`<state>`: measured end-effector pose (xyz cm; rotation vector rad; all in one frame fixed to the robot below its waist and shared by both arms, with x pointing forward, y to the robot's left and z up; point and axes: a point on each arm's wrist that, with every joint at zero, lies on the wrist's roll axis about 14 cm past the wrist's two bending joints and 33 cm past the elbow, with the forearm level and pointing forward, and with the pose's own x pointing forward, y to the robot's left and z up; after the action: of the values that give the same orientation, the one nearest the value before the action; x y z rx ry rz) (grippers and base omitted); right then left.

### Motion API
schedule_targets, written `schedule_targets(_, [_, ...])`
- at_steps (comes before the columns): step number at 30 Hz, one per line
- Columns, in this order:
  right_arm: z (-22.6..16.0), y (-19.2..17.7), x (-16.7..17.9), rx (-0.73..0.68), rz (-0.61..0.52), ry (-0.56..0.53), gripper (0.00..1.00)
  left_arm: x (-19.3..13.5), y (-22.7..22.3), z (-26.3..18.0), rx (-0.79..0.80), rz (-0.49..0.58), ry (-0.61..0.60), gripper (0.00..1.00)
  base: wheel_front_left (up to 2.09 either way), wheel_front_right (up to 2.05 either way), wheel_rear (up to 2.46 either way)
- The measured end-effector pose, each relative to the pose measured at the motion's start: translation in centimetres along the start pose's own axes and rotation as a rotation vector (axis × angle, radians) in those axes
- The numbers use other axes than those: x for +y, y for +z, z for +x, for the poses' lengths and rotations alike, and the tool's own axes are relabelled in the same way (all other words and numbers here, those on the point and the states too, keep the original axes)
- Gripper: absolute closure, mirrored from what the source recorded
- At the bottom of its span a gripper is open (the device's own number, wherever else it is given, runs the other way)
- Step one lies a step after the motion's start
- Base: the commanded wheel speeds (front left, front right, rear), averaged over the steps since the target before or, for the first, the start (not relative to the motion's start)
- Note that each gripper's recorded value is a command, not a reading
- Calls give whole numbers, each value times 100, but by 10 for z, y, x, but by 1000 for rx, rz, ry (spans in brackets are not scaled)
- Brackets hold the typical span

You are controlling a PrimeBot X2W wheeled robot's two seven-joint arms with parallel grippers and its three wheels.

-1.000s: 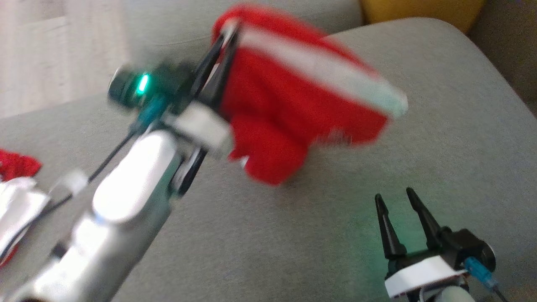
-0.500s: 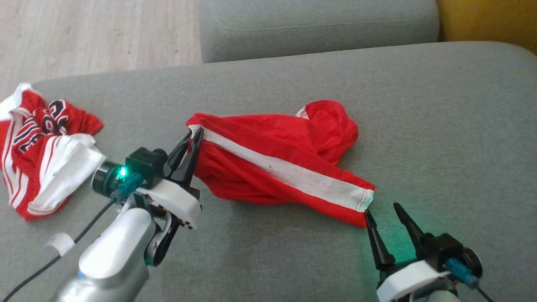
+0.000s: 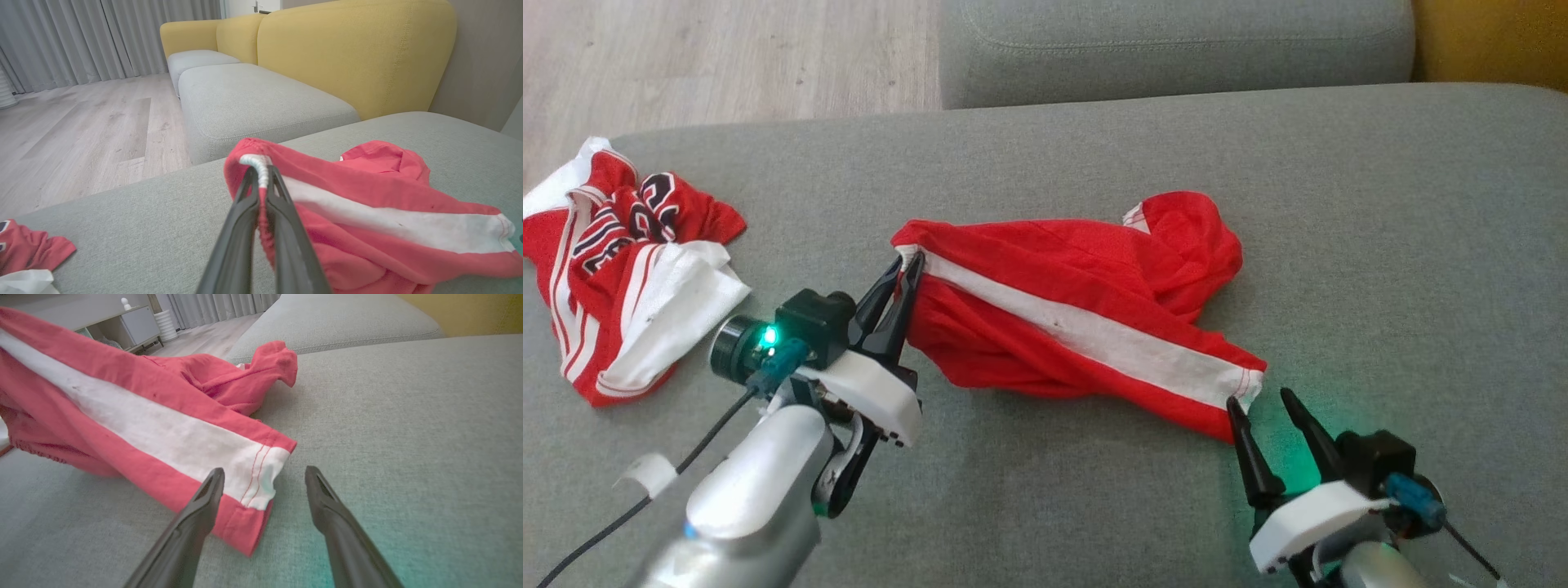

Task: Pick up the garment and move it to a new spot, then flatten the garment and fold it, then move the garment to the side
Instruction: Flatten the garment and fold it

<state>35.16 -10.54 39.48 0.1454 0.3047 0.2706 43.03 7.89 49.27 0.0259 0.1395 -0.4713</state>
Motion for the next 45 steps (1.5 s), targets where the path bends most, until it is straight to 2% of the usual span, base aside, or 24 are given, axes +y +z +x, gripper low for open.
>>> schedule_targets(7, [13, 5, 3, -4, 44, 10, 0, -3, -2, 6, 7, 0, -13, 100, 0, 0, 0])
schedule_targets(11, [15, -3, 1, 22, 85, 0, 15, -3, -2, 9, 7, -2, -15, 100, 0, 0, 0])
schedule_targets(15, [17, -8, 1, 41, 107, -3, 23, -3, -2, 12, 8, -4, -19, 100, 0, 0, 0])
schedule_targets(17, [19, -5, 3, 33, 111, 5, 39, -3, -1, 14, 5, -2, -20, 100, 0, 0, 0])
schedule_targets(18, [20, -4, 5, 31, 115, 12, 52, -4, -1, 14, 5, -2, -21, 100, 0, 0, 0])
schedule_targets(20, [21, -3, 9, 31, 119, 25, 58, -4, -2, 14, 9, -2, -22, 100, 0, 0, 0])
schedule_targets(21, [22, -3, 11, 30, 121, 30, 58, -4, -3, 14, 11, -2, -23, 100, 0, 0, 0])
schedule_targets(22, [23, -2, 12, 28, 120, 36, 67, -4, -3, 14, 12, -2, -26, 100, 0, 0, 0])
schedule_targets(23, [23, 0, 12, 25, 117, 42, 100, -3, -3, 14, 12, -1, -27, 100, 0, 0, 0])
schedule_targets(30, [33, 44, -4, -111, 124, 11, 100, -2, 5, 20, -4, 8, -33, 100, 0, 0, 0])
schedule_targets(33, [43, 94, -26, -251, 105, -31, 100, -4, 17, 30, -37, 34, -58, 100, 0, 0, 0])
schedule_targets(36, [53, 158, -50, -408, 37, -56, 100, -8, 46, 52, -107, 89, -108, 100, 0, 0, 0])
schedule_targets(41, [58, 279, -91, -682, -96, -112, 100, -16, 136, 100, -336, 244, -185, 100, 0, 0, 0])
schedule_targets(45, [39, 369, -115, -896, -189, -162, 100, -29, 215, 127, -555, 265, -213, 100, 0, 0, 0])
